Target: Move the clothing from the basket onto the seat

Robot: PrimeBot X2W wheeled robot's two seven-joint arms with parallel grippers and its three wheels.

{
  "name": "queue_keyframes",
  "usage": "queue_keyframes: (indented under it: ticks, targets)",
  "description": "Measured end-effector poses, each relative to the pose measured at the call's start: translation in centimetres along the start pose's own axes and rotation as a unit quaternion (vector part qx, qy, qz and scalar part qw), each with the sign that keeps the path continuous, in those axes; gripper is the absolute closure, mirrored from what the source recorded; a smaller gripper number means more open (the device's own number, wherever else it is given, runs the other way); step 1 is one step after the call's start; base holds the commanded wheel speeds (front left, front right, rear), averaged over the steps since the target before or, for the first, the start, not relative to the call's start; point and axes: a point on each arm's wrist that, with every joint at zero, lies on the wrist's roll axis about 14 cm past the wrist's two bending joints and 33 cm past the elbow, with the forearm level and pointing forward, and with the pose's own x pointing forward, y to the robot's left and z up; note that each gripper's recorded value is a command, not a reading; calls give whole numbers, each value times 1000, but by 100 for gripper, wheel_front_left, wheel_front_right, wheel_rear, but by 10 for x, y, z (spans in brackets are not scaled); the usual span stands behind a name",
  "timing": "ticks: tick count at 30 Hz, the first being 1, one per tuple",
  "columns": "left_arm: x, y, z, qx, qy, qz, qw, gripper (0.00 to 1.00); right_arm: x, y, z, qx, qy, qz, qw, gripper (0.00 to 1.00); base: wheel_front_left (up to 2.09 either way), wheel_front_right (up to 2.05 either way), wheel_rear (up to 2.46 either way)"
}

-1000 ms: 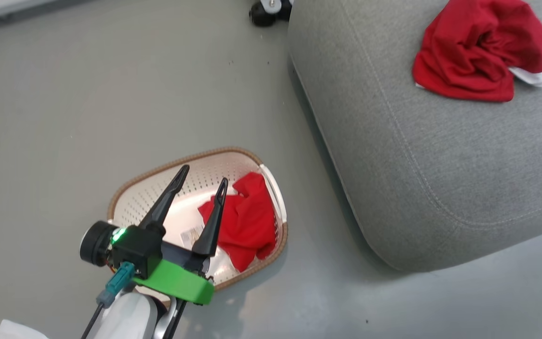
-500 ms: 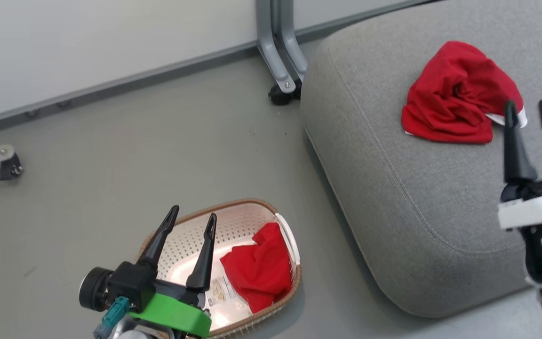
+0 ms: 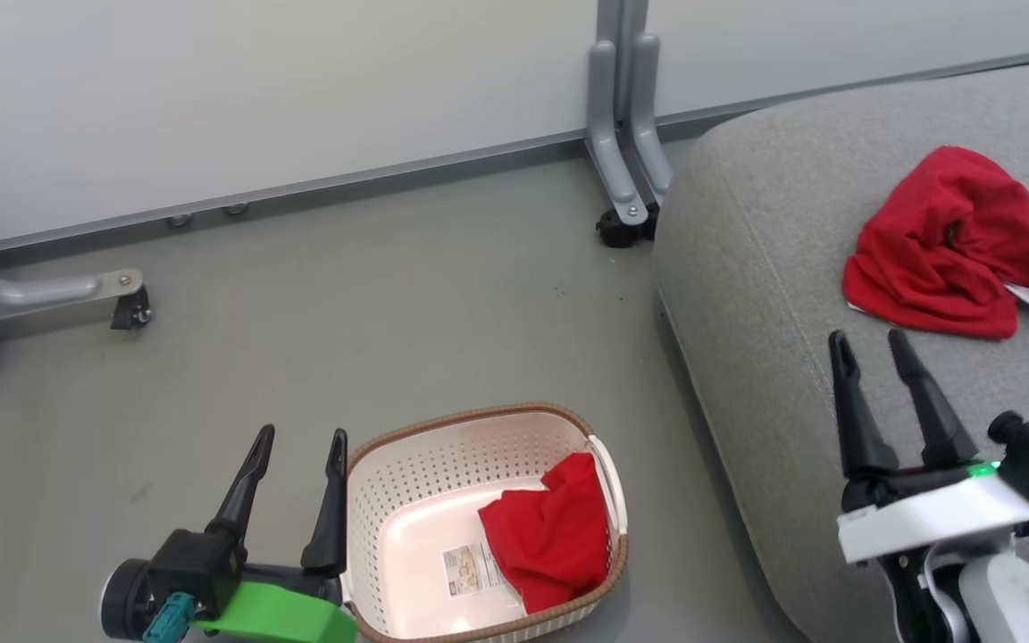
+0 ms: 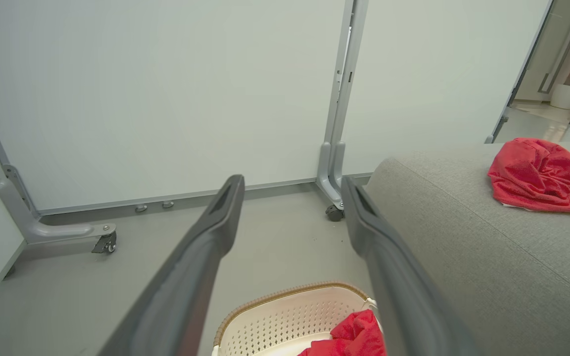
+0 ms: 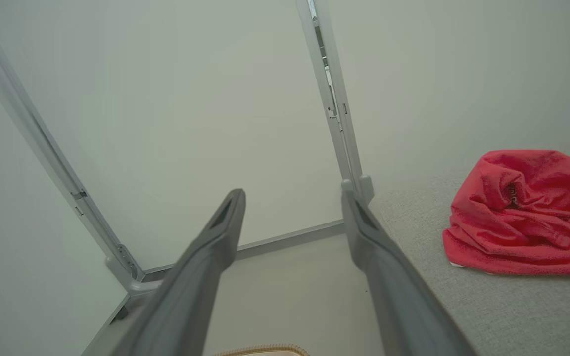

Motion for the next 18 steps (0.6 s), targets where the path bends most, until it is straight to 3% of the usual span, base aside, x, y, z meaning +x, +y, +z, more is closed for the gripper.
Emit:
queue_keyframes:
  ticks: [5, 18]
  targets:
    - [-18, 22, -2, 24, 8, 39, 999, 0, -9, 7, -19, -18, 23, -2, 1000, 0, 0, 0, 0]
    - [-50, 53, -5, 4, 12, 105, 994, 0, -18, 32, -42, -60, 54, 27, 996, 0, 0, 0, 0]
